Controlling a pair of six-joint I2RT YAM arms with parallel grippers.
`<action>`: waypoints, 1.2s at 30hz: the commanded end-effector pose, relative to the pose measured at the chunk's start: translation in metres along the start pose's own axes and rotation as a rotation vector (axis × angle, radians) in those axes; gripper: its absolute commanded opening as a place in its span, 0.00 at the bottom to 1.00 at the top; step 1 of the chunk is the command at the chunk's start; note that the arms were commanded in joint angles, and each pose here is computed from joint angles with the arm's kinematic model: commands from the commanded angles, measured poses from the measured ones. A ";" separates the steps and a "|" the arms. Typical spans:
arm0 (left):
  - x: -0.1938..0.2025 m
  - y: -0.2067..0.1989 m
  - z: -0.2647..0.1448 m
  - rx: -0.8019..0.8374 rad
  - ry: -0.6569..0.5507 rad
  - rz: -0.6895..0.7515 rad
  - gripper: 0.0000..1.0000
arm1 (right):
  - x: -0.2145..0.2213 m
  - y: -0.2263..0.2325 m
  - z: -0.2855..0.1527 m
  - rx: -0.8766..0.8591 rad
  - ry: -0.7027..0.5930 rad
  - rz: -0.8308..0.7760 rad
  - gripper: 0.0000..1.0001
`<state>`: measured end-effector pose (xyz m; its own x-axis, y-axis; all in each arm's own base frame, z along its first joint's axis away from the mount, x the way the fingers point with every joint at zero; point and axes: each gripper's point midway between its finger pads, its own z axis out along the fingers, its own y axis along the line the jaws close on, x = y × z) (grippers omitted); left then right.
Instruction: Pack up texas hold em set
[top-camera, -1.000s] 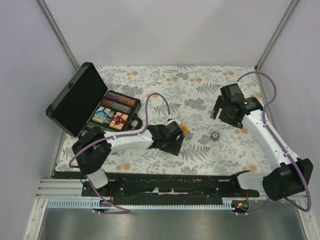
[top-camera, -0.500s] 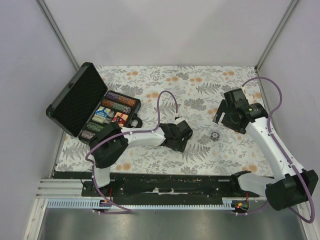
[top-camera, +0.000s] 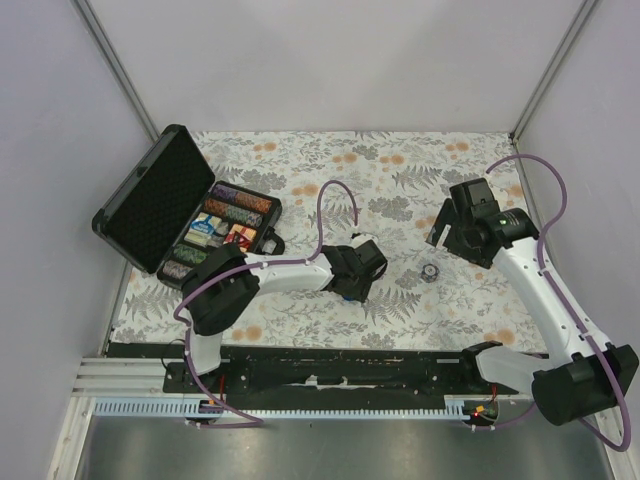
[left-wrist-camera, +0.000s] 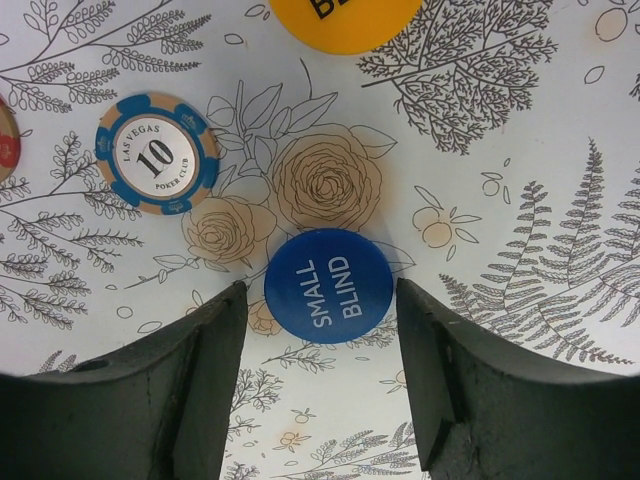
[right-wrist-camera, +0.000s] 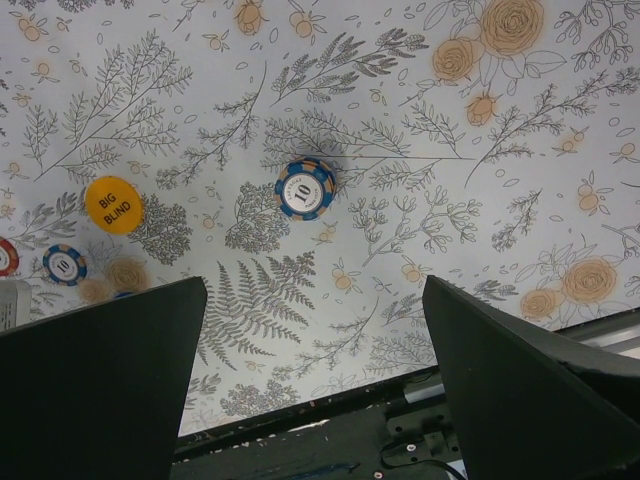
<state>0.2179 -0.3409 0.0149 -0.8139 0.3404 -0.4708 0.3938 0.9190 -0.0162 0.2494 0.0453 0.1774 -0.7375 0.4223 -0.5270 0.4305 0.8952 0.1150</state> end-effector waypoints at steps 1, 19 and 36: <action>0.023 -0.002 0.014 0.002 0.085 0.033 0.71 | -0.003 0.000 -0.003 -0.020 -0.026 0.019 0.98; 0.018 -0.001 0.007 -0.016 0.087 0.010 0.52 | 0.001 0.003 -0.002 -0.043 -0.011 0.007 0.98; -0.039 0.036 -0.024 -0.081 -0.015 -0.089 0.52 | -0.001 0.004 -0.003 -0.047 -0.017 0.010 0.98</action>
<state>0.2322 -0.3254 0.0252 -0.8459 0.3219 -0.4252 0.3446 0.9384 0.0250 0.2458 0.0491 0.1742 -0.7456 0.4254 -0.5129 0.4192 0.8978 0.1352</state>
